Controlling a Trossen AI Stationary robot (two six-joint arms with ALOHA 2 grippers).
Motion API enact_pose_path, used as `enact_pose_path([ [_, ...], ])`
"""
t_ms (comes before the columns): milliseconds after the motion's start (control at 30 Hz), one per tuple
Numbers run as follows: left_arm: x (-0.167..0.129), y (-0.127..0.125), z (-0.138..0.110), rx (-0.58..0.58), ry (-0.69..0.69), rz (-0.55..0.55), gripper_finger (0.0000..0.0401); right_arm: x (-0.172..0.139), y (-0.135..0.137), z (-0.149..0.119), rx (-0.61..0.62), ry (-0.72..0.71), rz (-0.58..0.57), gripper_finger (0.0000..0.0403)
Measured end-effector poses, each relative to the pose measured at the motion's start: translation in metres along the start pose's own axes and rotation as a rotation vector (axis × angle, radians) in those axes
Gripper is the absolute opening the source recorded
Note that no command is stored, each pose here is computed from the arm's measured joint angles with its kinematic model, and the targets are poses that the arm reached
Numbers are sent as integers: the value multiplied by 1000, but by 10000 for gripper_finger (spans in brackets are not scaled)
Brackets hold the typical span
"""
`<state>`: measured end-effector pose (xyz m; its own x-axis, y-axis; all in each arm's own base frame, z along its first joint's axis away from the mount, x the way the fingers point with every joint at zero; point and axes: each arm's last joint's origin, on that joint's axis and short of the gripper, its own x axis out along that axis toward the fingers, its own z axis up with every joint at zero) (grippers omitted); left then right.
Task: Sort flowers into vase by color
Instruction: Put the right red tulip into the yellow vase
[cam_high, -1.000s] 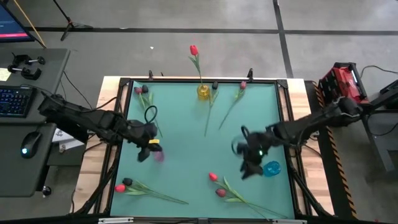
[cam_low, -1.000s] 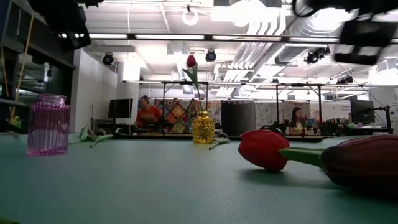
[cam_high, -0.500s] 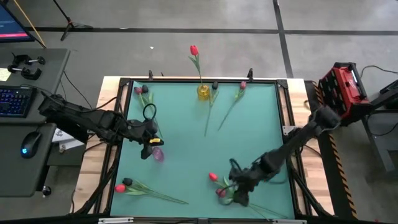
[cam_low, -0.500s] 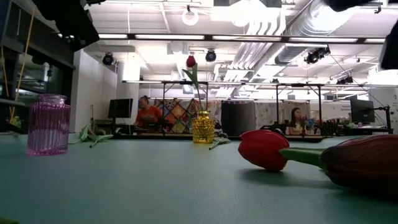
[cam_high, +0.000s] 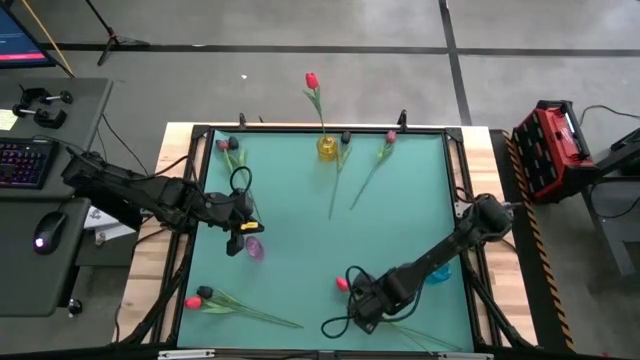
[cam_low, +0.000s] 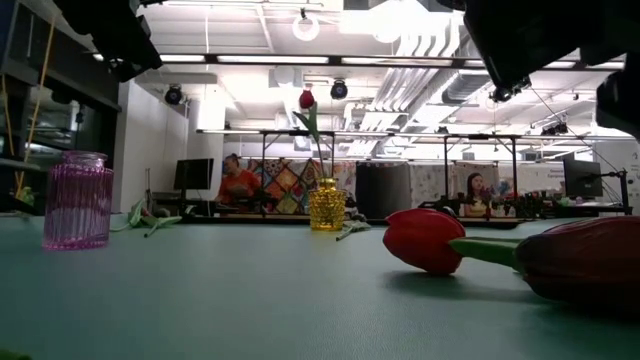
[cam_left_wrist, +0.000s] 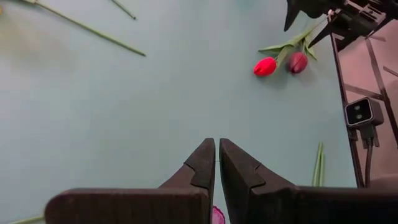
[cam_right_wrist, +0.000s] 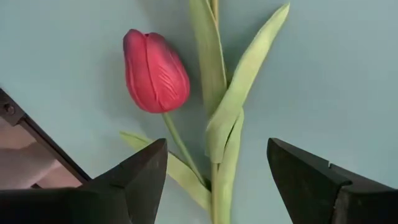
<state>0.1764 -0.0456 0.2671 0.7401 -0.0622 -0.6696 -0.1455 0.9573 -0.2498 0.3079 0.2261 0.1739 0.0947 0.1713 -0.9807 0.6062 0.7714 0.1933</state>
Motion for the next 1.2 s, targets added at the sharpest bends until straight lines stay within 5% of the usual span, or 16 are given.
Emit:
enact_pose_path([
  [467,0,0,0,4,-4,2,11,24,-4,-1,3,-19,-111,248],
  [600,0,0,0,-20,-4,2,11,30,-5,0,3,-16,-135,180],
  [767,0,0,0,-52,-5,1,11,26,-8,-1,-48,-8,-159,30],
  [933,0,0,1,-60,-9,-1,12,-13,-16,0,-72,-67,-148,21],
  [1200,0,1,1,-58,-37,50,11,-96,-42,15,-80,-392,-104,6],
])
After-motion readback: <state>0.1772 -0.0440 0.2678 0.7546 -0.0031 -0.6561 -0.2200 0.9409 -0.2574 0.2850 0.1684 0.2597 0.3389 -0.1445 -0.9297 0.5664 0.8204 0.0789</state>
